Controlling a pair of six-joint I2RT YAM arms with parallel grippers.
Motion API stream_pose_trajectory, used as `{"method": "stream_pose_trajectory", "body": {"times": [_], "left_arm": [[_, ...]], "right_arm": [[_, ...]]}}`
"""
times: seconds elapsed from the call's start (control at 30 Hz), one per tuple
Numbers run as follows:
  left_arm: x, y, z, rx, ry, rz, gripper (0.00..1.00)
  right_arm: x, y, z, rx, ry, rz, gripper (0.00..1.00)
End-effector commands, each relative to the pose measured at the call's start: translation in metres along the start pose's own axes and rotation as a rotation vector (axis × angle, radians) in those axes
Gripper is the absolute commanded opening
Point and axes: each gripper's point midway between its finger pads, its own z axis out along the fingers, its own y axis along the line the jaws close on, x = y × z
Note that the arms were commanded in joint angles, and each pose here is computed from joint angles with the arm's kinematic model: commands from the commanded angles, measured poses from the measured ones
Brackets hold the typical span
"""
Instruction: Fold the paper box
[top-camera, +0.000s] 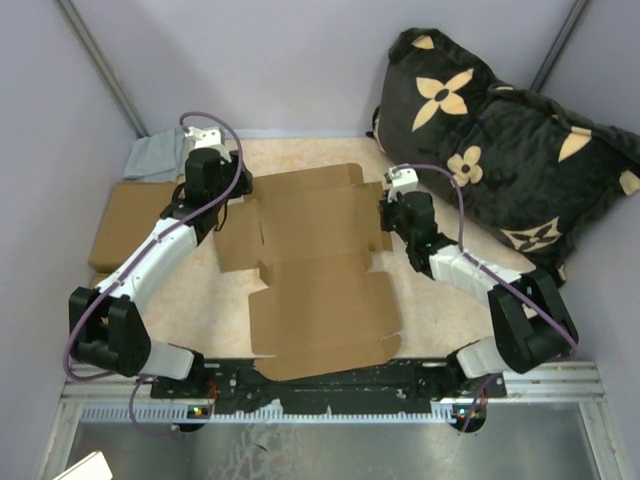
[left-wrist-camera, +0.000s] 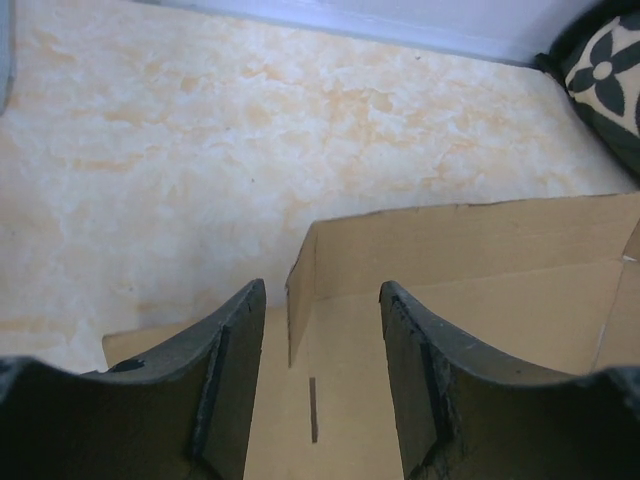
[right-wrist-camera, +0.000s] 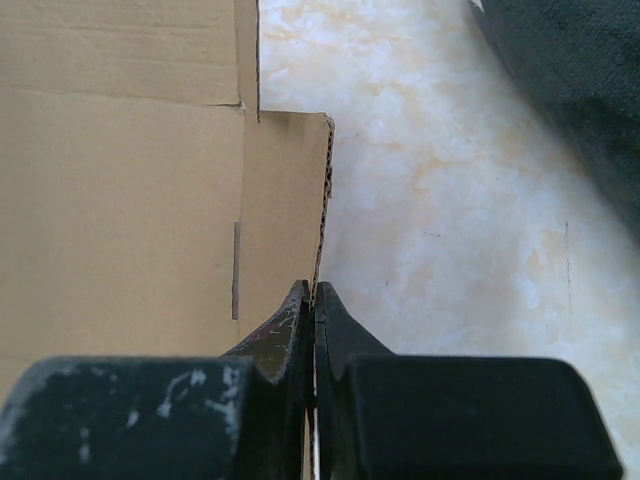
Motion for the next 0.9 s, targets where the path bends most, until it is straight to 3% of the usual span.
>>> {"method": "stream_pose_trajectory", "body": {"times": [0.0,0.4,0.5,0.7,0.8,0.87], "left_arm": [[-0.006,-0.003,0.007,0.016,0.025,0.069,0.56],[0.011,-0.004,0.023,0.032,0.160,0.122,0.49],[0.014,-0.007,0.023,0.053,0.182,0.119,0.38],[0.025,-0.014,0.018,0.107,0.216,0.114,0.00],[0.034,-0.014,0.014,0.125,0.231,0.112,0.00],[0.035,-0.016,0.009,0.141,0.229,0.109,0.00]], "right_arm": [[-0.046,0.006,-0.013,-0.019,-0.179,-0.003,0.00],[-0.051,0.006,-0.034,-0.029,-0.221,0.004,0.00],[-0.049,0.006,-0.034,-0.029,-0.210,0.003,0.00],[-0.047,0.007,-0.032,-0.031,-0.196,0.018,0.00],[-0.048,0.008,-0.030,-0.031,-0.179,0.039,0.03],[-0.045,0.008,-0.028,-0.024,-0.130,0.057,0.17]]}}
